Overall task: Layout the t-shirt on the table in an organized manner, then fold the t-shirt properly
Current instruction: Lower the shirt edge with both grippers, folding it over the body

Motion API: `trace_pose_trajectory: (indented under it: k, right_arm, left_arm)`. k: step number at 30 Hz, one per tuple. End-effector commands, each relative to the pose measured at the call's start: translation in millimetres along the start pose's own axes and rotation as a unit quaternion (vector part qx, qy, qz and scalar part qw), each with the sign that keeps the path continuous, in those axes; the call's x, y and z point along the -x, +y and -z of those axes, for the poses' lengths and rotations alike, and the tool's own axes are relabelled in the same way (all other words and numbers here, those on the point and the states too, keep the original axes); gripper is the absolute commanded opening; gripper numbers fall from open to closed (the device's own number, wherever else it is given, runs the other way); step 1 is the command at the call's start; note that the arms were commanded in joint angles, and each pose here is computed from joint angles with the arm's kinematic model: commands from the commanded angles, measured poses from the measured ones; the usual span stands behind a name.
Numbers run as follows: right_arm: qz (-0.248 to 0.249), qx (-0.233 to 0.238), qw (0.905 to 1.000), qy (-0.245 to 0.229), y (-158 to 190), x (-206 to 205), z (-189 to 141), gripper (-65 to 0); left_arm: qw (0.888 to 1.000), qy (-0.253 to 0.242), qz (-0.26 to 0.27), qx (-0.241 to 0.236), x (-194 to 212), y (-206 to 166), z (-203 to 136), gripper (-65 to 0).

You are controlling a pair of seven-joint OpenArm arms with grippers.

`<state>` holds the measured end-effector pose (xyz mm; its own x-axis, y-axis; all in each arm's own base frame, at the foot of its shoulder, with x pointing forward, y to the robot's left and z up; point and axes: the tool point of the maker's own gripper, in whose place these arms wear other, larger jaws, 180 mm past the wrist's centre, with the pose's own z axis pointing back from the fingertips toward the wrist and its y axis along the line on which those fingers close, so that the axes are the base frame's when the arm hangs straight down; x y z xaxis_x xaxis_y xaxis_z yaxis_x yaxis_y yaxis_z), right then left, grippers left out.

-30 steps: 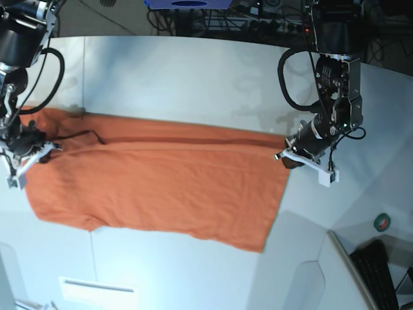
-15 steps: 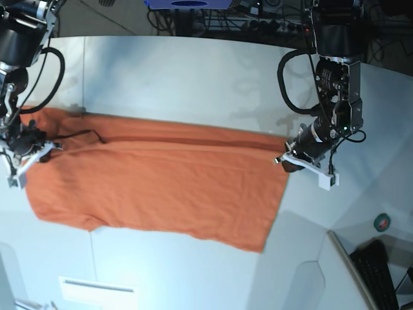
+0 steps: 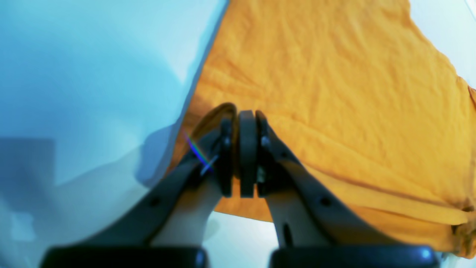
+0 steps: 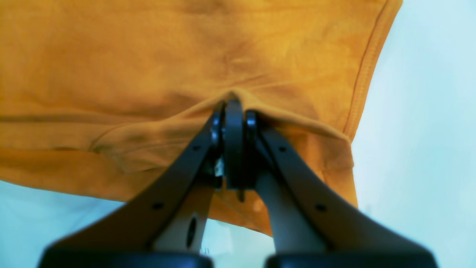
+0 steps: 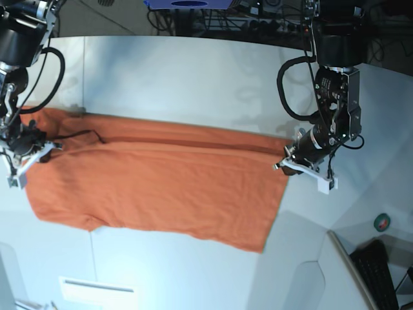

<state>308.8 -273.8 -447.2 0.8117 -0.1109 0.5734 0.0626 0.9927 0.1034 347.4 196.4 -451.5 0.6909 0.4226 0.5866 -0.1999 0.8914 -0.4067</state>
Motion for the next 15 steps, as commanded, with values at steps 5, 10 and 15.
trace_pose_trajectory:
  k: [5,10,15]
  right_arm:
    - [-0.004,0.007,0.9995,-0.029,-6.5,-21.0,-5.5,-65.0]
    - [0.005,0.008,0.9993,-0.036,-8.7,-23.3,-6.8,-45.2]
    - [0.092,0.027,0.9900,-0.103,-38.4,-33.9,-26.5,-29.6]
  left_arm:
    - [0.999,-0.030,0.002,0.011,-25.5,-6.4,-1.5,-65.0]
    - [0.999,-0.039,0.003,0.015,-35.8,-11.3,-0.7,-54.3]
    - [0.998,-0.066,0.004,0.021,-52.2,-16.2,-2.3,-15.3]
